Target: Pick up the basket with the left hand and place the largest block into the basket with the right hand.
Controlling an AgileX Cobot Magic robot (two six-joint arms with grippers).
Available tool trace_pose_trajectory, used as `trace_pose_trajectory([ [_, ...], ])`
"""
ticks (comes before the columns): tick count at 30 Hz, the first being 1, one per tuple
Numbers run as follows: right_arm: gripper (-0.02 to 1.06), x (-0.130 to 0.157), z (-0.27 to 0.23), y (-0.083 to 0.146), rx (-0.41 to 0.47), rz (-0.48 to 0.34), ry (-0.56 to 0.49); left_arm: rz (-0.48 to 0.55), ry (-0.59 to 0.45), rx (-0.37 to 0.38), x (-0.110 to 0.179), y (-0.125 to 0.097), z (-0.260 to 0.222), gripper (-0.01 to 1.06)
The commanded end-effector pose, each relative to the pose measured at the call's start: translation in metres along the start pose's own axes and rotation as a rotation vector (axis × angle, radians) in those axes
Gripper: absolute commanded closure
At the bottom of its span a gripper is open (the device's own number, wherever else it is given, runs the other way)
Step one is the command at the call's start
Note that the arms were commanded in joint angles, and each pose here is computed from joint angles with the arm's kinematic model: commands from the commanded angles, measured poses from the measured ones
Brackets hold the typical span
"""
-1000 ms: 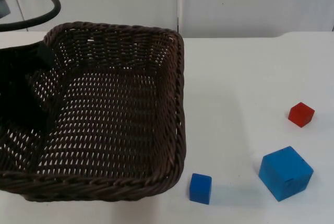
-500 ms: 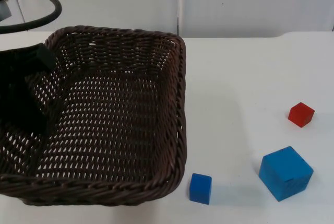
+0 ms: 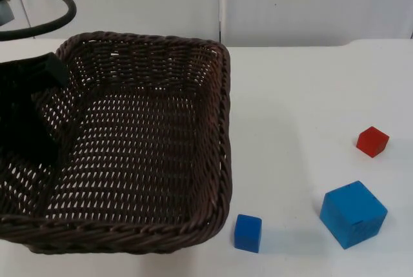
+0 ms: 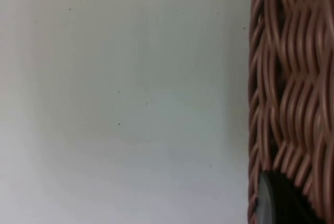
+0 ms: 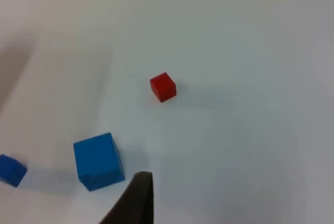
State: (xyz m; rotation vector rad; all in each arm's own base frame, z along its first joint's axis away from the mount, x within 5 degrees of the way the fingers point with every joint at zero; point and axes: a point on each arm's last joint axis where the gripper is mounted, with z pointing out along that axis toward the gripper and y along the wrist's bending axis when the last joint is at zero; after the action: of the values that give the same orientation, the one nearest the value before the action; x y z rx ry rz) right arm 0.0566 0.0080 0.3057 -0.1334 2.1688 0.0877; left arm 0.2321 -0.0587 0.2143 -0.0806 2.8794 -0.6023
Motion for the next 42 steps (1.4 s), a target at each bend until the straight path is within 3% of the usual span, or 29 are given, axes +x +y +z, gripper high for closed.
trace_pose_trajectory([
  [1,0.00,-0.017,0.011,0.000,0.007,0.004,-0.008,-0.027,-0.014,0.029,0.000,-0.003,-0.003,1.05],
  [10,0.00,-0.052,0.056,-0.001,0.007,0.007,0.130,-0.027,-0.010,0.030,0.001,-0.003,-0.003,1.05],
  [22,0.00,-0.054,0.104,0.002,-0.014,0.034,0.284,-0.027,-0.010,0.030,0.001,-0.003,-0.003,1.05],
  [30,0.00,-0.051,0.122,0.013,-0.132,0.040,0.345,-0.025,-0.009,0.028,0.001,-0.003,-0.003,1.05],
  [34,0.00,-0.050,0.129,0.025,-0.174,-0.008,0.355,-0.024,-0.009,0.027,0.001,-0.003,-0.003,1.05],
  [42,0.00,-0.052,0.138,0.068,-0.311,-0.147,0.273,-0.022,-0.009,0.024,0.001,-0.003,-0.003,1.05],
])
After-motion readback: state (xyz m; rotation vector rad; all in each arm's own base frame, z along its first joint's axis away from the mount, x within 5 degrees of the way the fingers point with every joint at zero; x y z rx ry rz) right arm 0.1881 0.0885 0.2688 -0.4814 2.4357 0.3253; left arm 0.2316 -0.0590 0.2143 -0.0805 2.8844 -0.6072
